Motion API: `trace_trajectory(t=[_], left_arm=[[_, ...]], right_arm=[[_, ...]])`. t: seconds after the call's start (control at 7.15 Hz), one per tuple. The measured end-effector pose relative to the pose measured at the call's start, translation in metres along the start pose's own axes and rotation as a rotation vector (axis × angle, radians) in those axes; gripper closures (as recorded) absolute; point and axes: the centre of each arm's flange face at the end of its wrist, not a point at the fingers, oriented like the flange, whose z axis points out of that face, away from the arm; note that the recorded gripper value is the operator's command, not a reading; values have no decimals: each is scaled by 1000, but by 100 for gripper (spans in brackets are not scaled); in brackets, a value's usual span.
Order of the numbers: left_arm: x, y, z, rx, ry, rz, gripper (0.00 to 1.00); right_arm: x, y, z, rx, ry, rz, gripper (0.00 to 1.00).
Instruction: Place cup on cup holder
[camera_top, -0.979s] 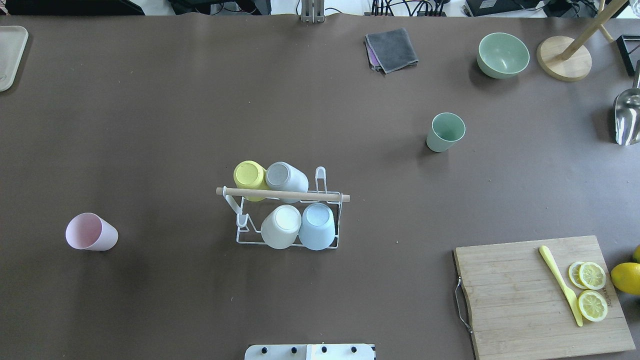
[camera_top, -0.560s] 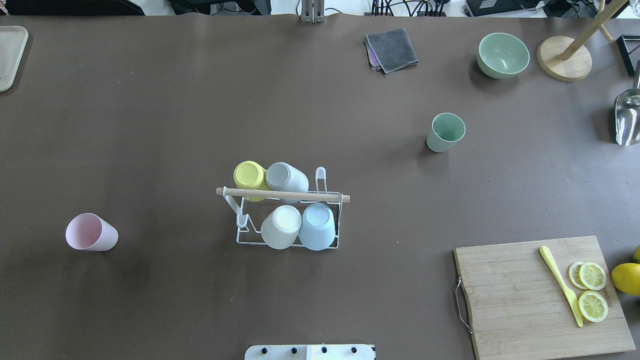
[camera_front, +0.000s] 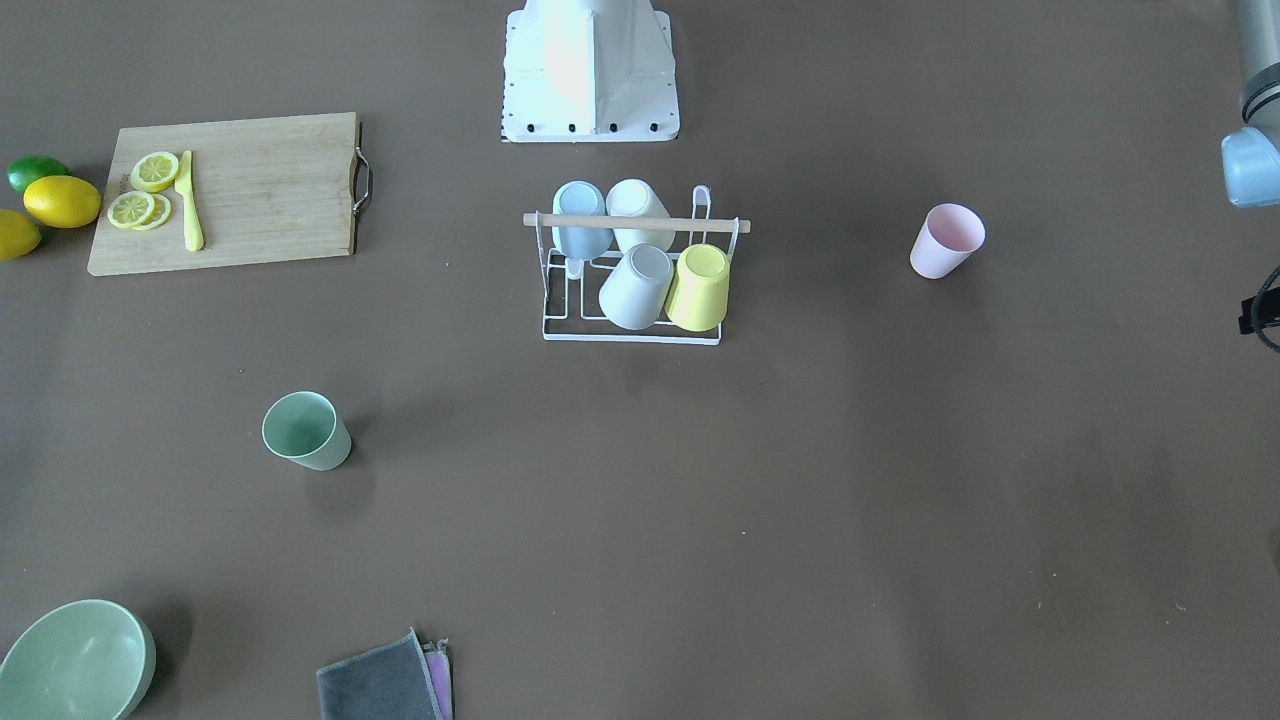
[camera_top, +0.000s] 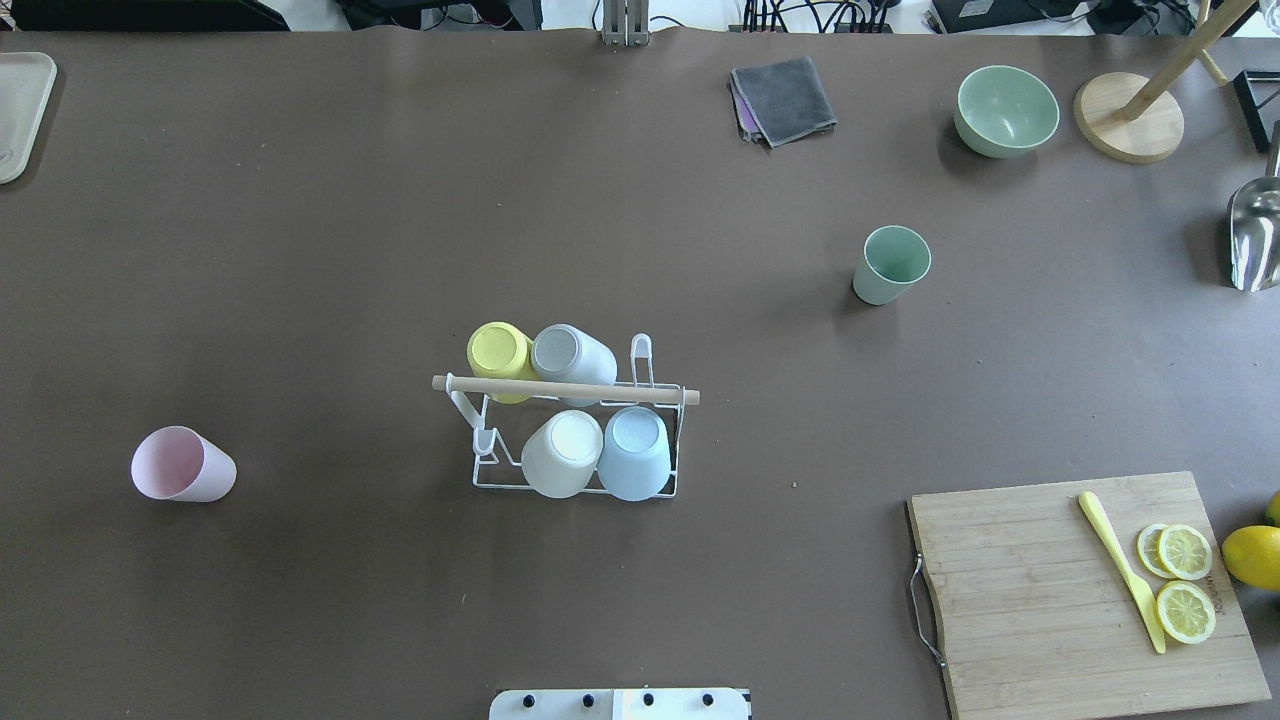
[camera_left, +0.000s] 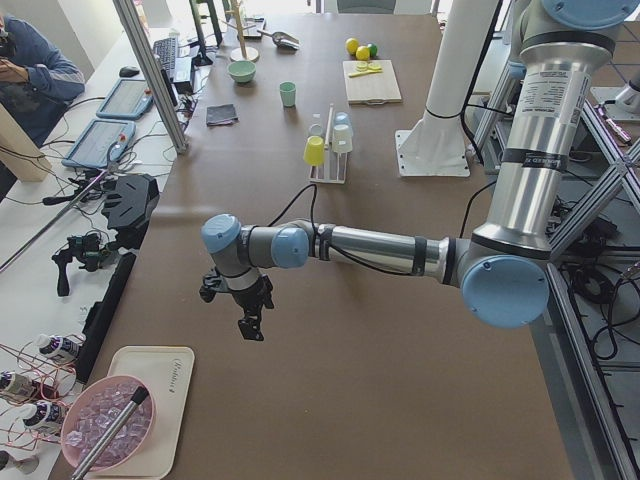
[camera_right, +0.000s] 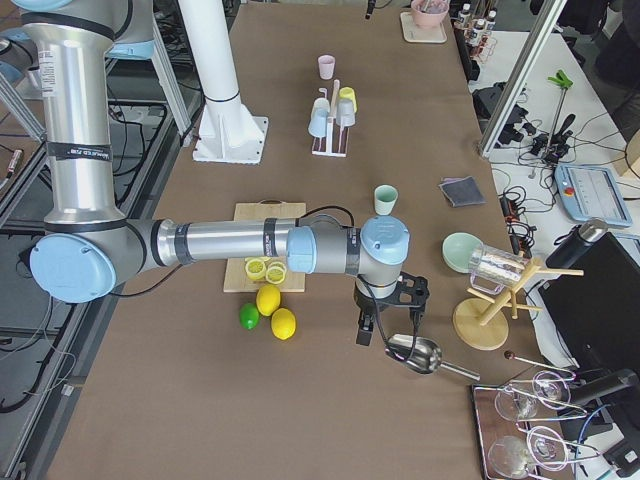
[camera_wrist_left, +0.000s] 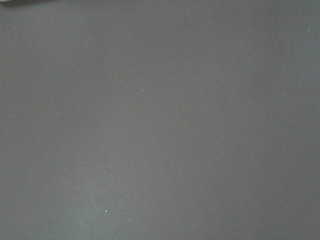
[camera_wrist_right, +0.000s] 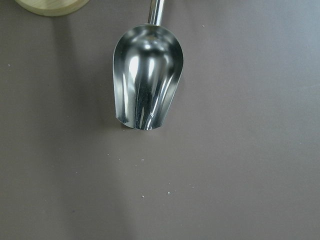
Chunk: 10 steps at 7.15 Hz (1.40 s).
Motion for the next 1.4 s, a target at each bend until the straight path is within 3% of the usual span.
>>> trace_trajectory(t=[0.28,0.7,0.98,1.4], left_arm=[[22,-17,-17,-113,-1,-56,2],[67,-50,-57,-263,-7,-60,2],[106,-76,-61,-328,-38,-38,2],[141,-81,-54,-432,-72,-48,2]], right_arm=[[-2,0,1,-2,1,-5,0],[-36,-11,5,-7,5,-64,0],[-80,-25,-2,7,-13,-110,0],[-175,-33,-15,23,-67,-252,0]])
